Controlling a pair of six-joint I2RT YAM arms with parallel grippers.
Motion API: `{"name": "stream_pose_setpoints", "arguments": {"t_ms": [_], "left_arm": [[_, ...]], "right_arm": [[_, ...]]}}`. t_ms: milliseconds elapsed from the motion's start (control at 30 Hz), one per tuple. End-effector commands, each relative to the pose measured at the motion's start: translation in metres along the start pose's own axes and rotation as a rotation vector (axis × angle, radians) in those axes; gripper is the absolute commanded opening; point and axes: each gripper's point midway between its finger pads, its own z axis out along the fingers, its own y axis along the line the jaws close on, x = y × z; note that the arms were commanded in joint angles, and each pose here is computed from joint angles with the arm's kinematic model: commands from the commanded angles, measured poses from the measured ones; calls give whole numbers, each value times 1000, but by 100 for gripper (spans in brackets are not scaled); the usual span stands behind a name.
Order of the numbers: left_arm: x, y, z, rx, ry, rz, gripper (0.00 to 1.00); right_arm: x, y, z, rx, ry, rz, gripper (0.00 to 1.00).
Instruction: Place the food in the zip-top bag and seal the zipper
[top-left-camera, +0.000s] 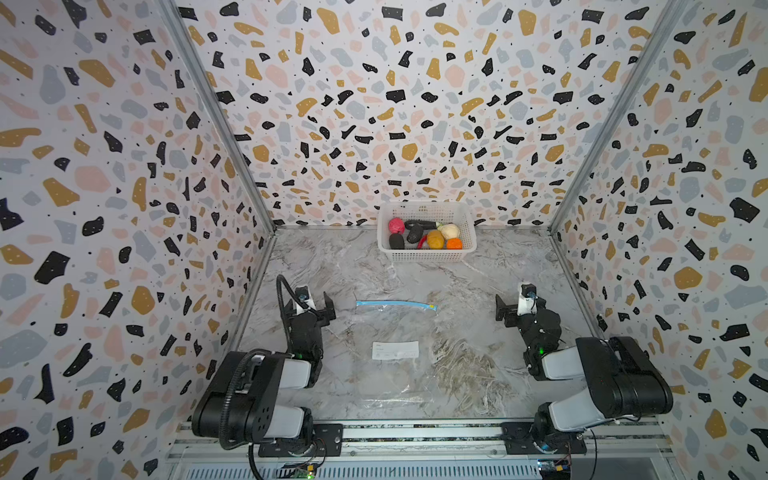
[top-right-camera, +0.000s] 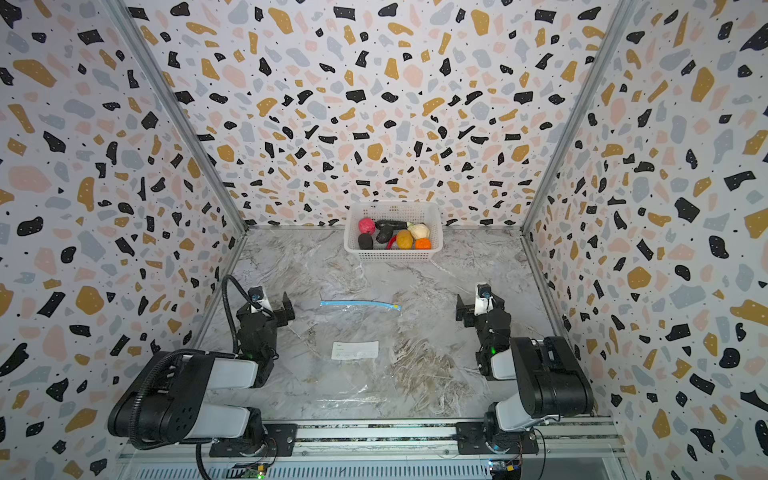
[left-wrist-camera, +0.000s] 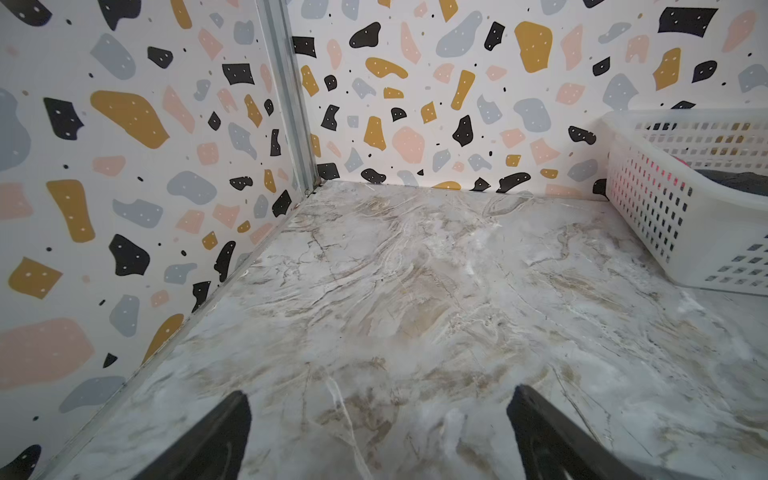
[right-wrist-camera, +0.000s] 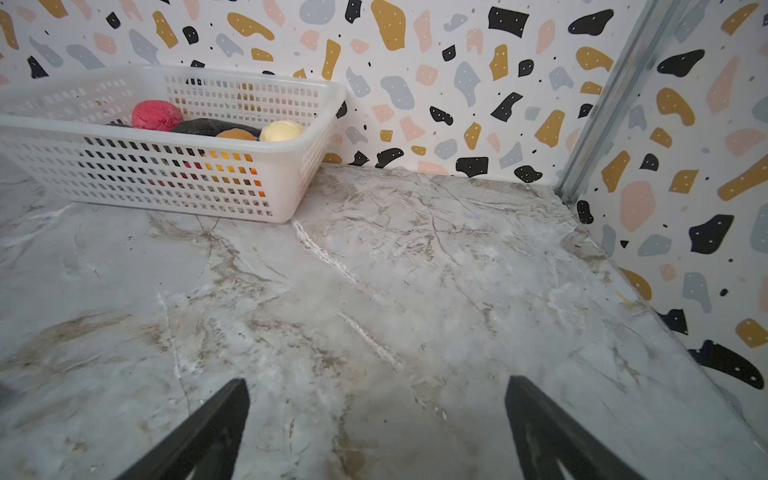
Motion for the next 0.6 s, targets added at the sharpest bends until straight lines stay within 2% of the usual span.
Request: {"name": "stream_pose_setpoints", "arguments": {"t_ms": [0,567], "left_arm": [[-12,2,-2,-4,-49,-8,100],[-12,2,-2,-3,-50,-8,99]], "right_arm": [[-11,-1,3,5,-31,1,99],[-11,-2,2,2,-37,3,99]]}}
